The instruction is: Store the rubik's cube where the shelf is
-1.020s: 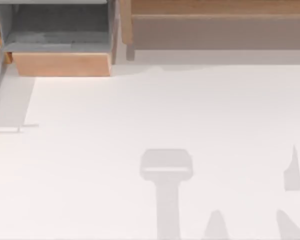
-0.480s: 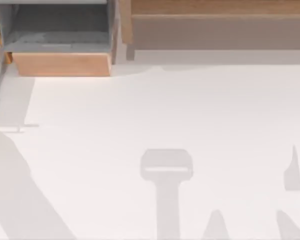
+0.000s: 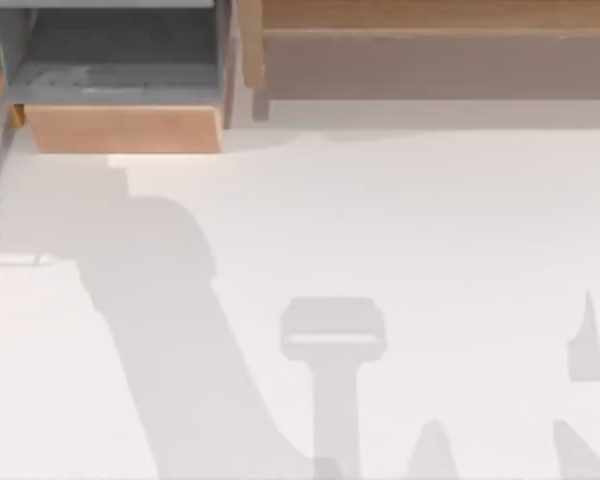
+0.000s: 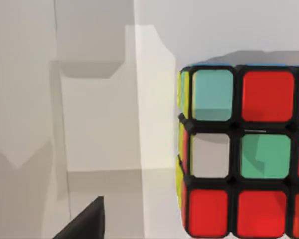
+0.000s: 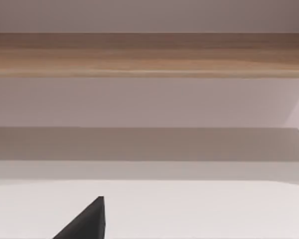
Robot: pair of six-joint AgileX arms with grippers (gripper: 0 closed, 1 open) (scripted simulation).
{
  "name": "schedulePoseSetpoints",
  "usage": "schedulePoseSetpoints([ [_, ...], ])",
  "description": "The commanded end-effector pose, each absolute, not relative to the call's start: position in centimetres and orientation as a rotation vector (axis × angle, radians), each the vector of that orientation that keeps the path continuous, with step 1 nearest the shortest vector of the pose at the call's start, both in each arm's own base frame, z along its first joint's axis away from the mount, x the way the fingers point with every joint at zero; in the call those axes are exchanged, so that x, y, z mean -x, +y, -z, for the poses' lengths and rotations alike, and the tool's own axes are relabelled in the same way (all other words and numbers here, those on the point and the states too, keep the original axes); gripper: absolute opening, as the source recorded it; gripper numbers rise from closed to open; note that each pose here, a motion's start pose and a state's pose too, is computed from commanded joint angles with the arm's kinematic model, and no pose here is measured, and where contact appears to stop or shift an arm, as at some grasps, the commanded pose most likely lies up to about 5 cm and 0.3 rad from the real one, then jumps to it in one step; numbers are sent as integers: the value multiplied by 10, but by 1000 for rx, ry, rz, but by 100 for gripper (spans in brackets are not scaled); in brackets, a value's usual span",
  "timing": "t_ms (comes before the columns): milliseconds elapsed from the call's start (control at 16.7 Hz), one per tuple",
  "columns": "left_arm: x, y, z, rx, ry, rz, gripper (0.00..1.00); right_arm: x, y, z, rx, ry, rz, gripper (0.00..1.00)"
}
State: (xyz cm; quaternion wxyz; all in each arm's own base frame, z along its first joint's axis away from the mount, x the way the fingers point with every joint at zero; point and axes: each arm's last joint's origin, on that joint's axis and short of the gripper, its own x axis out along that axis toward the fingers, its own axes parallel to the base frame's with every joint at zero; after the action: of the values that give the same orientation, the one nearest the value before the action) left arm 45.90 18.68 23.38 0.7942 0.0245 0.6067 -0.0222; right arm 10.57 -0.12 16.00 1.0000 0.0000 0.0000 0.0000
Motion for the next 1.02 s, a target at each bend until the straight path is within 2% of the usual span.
schedulePoseSetpoints([
  [180,-461,176,-227,-51,1370,62,100,-106,-1,-160,0,0,0,100],
  [660,-460,177,-223,-51,1370,62,100,-106,-1,-160,0,0,0,100],
  [1020,-473,178,-182,-49,1376,63,100,-106,-1,-160,0,0,0,100],
])
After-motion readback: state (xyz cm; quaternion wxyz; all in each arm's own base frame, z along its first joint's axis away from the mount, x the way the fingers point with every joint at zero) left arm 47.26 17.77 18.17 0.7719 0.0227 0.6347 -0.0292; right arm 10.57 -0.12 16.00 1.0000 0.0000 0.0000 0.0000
